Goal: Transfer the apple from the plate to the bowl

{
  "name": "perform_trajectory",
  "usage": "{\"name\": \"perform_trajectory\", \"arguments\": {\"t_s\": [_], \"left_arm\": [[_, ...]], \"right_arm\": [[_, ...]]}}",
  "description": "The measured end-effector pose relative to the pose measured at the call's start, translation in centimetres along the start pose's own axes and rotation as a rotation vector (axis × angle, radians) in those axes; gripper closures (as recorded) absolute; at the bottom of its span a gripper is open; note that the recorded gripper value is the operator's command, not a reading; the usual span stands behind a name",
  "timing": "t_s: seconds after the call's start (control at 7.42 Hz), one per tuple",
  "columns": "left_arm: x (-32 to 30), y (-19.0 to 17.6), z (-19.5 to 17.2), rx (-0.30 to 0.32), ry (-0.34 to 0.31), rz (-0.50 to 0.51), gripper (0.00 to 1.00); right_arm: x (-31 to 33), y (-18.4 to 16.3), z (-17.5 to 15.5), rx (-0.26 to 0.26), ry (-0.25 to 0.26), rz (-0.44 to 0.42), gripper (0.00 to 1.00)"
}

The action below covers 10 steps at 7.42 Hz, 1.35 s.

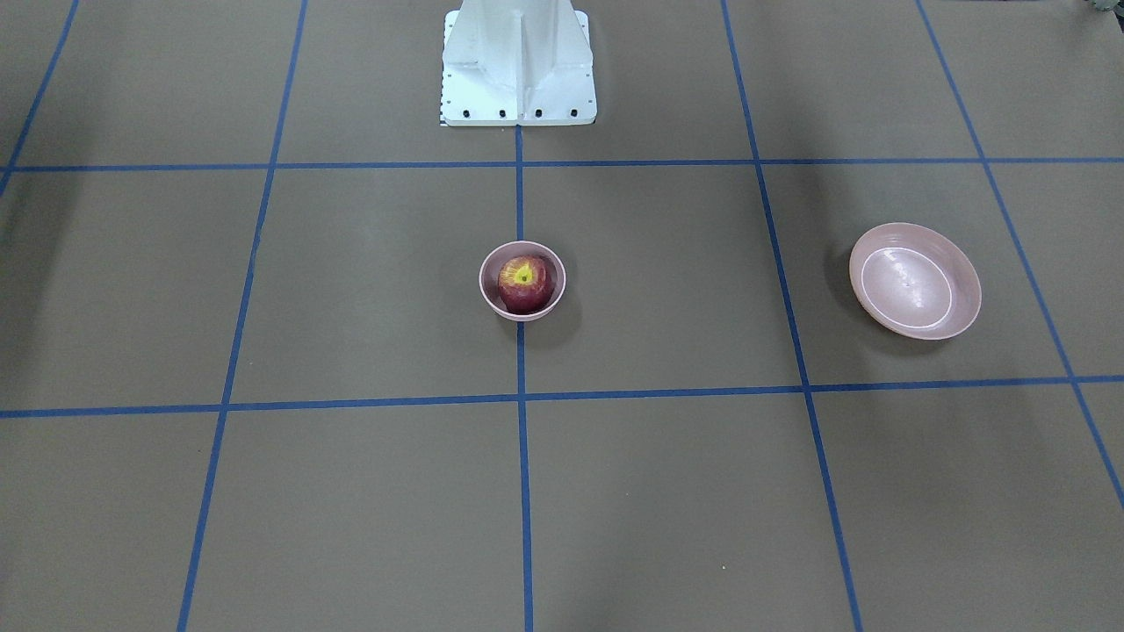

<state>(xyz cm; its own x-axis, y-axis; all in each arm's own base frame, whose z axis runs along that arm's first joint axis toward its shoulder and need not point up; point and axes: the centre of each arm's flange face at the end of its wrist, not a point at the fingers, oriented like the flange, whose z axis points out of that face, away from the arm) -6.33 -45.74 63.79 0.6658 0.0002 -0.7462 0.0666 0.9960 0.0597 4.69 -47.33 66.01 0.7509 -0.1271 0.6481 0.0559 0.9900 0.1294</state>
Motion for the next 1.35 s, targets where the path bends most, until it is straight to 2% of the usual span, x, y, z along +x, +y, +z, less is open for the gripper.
{"name": "perform_trajectory", "arguments": {"t_s": [1.35], "left_arm": [[-0.4, 0.5, 0.26, -0.005, -0.002, -0.009, 0.02]], "right_arm": [[-0.2, -0.13, -0.12, 0.003, -0.01, 0.014, 0.0]]}}
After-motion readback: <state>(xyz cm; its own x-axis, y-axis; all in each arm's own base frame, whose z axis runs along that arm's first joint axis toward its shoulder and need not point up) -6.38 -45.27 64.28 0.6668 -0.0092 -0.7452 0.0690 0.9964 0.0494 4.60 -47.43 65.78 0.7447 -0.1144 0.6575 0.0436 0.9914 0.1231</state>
